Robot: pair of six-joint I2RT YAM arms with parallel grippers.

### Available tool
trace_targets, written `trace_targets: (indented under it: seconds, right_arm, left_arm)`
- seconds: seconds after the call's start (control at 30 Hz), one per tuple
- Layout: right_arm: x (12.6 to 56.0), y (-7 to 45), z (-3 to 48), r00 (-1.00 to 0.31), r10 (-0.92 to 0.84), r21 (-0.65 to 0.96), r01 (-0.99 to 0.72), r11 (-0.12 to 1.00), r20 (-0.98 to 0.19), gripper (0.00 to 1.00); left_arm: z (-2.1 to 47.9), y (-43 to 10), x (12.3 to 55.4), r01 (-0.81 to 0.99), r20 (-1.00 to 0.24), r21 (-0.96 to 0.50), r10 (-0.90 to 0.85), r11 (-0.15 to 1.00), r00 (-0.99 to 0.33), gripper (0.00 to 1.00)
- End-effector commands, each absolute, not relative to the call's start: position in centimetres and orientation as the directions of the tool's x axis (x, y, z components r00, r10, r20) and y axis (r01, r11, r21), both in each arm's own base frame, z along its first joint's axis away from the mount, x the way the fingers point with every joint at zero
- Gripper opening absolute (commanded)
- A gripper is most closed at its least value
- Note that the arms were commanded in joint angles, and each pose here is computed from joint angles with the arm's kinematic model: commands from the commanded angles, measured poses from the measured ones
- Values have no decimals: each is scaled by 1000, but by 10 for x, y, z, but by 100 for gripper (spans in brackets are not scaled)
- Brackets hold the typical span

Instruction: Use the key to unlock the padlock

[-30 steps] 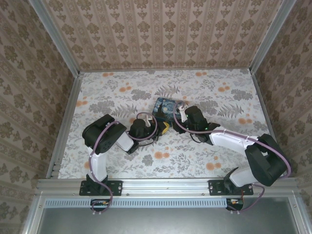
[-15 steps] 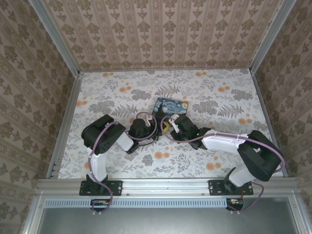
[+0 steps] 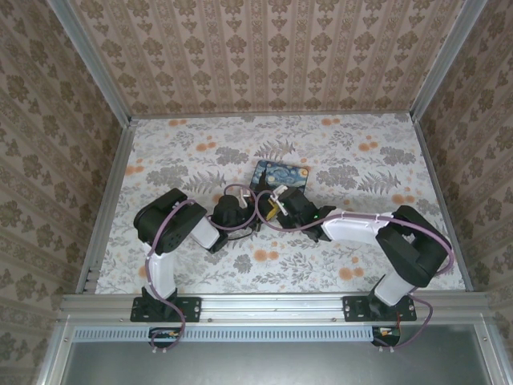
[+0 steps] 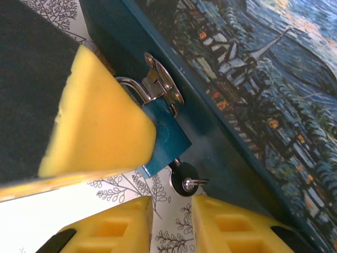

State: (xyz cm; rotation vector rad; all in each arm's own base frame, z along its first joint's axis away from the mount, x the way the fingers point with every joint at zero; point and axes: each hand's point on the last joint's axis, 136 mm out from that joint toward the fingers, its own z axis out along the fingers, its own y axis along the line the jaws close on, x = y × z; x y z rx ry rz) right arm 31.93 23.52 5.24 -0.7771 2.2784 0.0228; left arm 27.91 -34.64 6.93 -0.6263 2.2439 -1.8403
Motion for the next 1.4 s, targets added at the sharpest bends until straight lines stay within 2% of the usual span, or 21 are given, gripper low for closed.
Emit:
trace_targets:
  seconds: [0.0, 0.2, 0.4, 0.57, 0.73, 0.87, 0.97, 1.2, 1.23, 1.37]
  right_arm:
    - [333, 239, 59, -537, -544, -252, -522, 815, -645, 26]
    - [347, 245, 67, -540, -496, -232, -484, 844, -680, 17]
    - [352, 261, 82, -577, -372, -46, -499, 865, -727, 0]
    - [339, 272, 88, -667, -216, 234, -517, 823, -713, 0]
    - [327, 261, 94, -726, -94, 399, -475, 784, -681, 0]
    - [315, 245, 93, -743, -51, 424, -434, 795, -667, 30]
    - [309, 238, 94, -753, -15, 449, -408, 795, -658, 40]
    - [307, 242, 82, -785, 60, 527, -354, 773, -616, 44]
    - [309, 242, 80, -788, 70, 533, -345, 772, -611, 44]
    - [325, 237, 76, -787, 127, 555, -300, 776, -603, 45]
  left_arm:
    - [94, -350, 276, -161, 111, -982, -391, 98, -914, 0]
    - [93, -351, 273, -163, 113, -982, -383, 101, -917, 0]
    - [89, -351, 271, -170, 117, -979, -380, 109, -917, 0]
    - [84, -349, 270, -173, 115, -978, -387, 119, -915, 0]
    - [79, -347, 273, -175, 111, -976, -396, 129, -912, 0]
    - [79, -345, 276, -165, 99, -977, -401, 133, -911, 0]
    - [78, -345, 276, -155, 86, -978, -402, 141, -912, 0]
    - [66, -343, 274, -140, 60, -974, -395, 179, -917, 0]
    - [64, -342, 274, -139, 56, -973, -394, 184, -917, 2]
    - [64, -340, 270, -116, 31, -973, -387, 199, -921, 21]
